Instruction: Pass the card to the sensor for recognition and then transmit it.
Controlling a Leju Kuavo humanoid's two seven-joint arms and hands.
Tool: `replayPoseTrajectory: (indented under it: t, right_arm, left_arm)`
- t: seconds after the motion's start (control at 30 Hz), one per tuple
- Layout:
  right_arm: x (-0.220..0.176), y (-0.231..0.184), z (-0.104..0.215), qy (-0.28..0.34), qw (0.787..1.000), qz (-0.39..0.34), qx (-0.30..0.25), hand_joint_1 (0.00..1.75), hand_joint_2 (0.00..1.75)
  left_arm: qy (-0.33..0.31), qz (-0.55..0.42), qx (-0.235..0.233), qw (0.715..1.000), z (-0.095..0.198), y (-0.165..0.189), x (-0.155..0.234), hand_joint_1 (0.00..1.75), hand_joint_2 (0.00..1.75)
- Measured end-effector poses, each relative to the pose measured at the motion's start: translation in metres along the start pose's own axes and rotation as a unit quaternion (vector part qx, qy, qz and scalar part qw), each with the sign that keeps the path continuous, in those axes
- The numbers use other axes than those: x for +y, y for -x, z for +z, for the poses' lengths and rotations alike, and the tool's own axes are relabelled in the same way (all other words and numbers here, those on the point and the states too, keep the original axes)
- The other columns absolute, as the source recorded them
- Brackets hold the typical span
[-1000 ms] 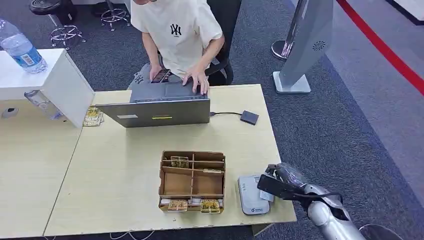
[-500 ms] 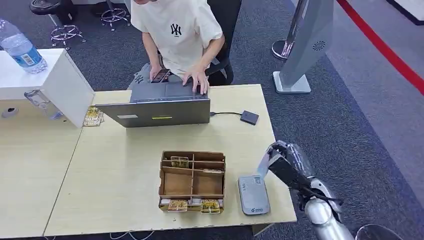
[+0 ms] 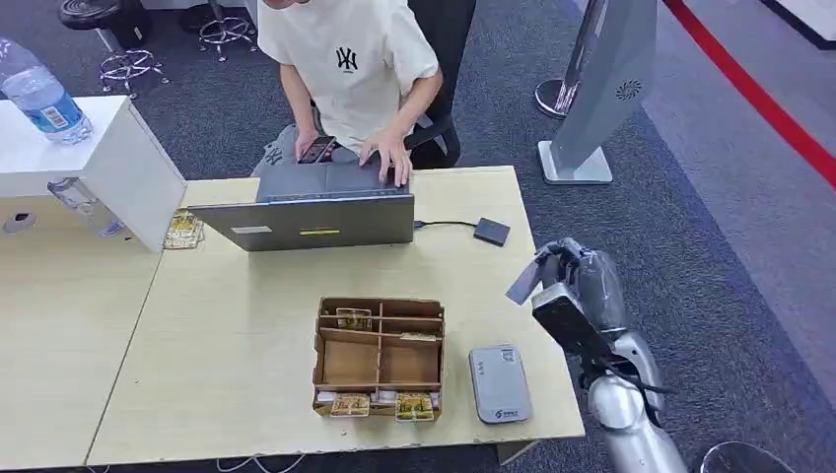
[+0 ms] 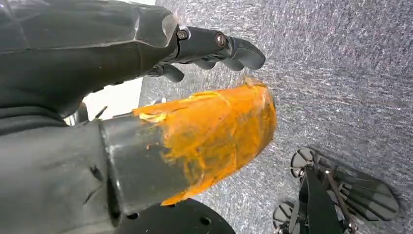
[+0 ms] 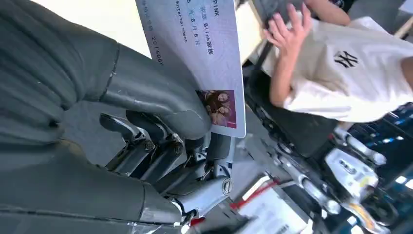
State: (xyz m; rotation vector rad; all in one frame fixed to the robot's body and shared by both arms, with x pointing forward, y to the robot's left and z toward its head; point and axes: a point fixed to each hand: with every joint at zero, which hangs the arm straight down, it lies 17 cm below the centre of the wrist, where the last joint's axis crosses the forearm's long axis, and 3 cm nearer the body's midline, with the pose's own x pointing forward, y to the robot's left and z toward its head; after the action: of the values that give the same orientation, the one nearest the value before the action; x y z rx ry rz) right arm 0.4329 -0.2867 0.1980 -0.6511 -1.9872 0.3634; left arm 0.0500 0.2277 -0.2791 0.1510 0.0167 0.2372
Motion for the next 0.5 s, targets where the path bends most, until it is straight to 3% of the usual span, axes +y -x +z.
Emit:
replayPoseTrajectory:
  t: [0.13, 0.2, 0.5]
  right_arm:
    - [0.008, -0.048, -0.034, 0.031, 0.995, 0.06, -0.069, 1.75, 1.75]
    - [0.032, -0.095, -0.072, 0.032, 0.988, 0.087, -0.124, 1.75, 1.75]
    - [0.056, -0.153, -0.128, 0.049, 0.976, 0.113, -0.177, 1.75, 1.75]
  left_arm:
    - [-0.002, -0.022, -0.004, 1.0, 0.0, -0.002, 0.001, 0.0, 0.0]
    - [-0.001, -0.04, -0.009, 0.999, 0.0, -0.006, 0.002, 0.0, 0.0]
    - [0.001, -0.071, -0.017, 0.997, 0.0, -0.01, 0.002, 0.0, 0.0]
